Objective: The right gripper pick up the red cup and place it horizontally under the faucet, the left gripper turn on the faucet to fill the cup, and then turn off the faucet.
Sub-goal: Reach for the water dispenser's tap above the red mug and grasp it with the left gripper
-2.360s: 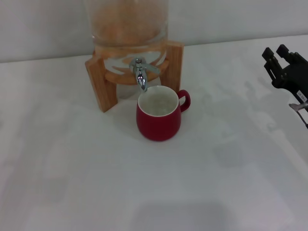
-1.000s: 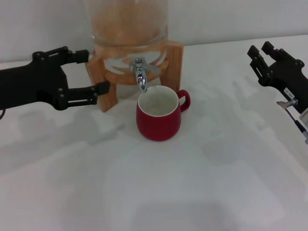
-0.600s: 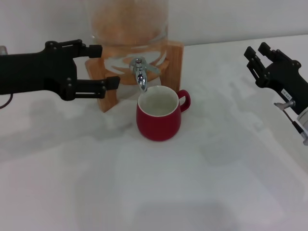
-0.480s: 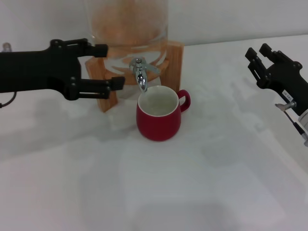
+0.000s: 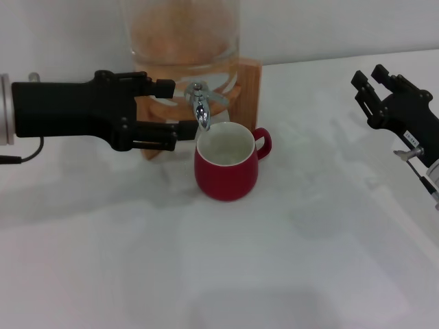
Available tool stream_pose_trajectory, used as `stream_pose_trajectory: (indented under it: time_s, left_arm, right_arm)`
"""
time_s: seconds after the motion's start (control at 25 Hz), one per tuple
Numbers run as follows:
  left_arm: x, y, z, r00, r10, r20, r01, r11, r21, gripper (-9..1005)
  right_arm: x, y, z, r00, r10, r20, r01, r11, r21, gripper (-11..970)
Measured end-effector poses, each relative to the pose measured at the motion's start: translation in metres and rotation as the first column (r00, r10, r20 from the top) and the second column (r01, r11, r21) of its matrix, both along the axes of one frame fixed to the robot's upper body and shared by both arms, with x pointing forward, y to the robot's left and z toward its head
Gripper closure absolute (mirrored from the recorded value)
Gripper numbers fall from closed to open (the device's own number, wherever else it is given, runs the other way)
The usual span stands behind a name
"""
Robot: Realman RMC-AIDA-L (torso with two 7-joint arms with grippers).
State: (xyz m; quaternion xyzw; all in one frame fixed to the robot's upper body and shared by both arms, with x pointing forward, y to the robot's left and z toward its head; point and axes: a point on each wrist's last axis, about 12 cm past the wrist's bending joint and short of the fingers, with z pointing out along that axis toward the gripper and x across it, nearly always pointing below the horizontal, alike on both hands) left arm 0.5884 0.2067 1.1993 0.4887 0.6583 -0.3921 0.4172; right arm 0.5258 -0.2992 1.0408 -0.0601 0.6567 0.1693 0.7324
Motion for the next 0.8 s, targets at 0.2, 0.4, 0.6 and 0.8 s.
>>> stream_pose_trajectory:
  time_s: [0.2,0.4,0.6,0.8]
  left_arm:
    - [-0.003,0.002,-0.008,0.999,0.029,-0.037,-0.030,1.000,-0.004,135]
    - [-0.002,0.010,-0.013,0.995,0.101,-0.019,-0.102,0.994,-0.037,134]
    - [0.009,0.011,-0.012,0.985,0.172,-0.015,-0.172,0.985,-0.012,134]
    - [0.014,0.004,-0.018,0.982,0.191,-0.007,-0.190,0.980,0.059,134]
  right_arm:
    - [-0.002,-0.001,-0.001,1.000,-0.003,-0.005,0.003,1.000,-0.001,578]
    - [-0.004,-0.001,-0.003,1.000,-0.003,-0.010,0.003,1.000,0.006,578]
    - [-0.003,-0.001,-0.001,1.000,0.002,-0.010,-0.001,1.000,0.027,577]
    - [-0.004,-0.002,0.000,1.000,0.004,-0.004,-0.004,0.999,0.034,577]
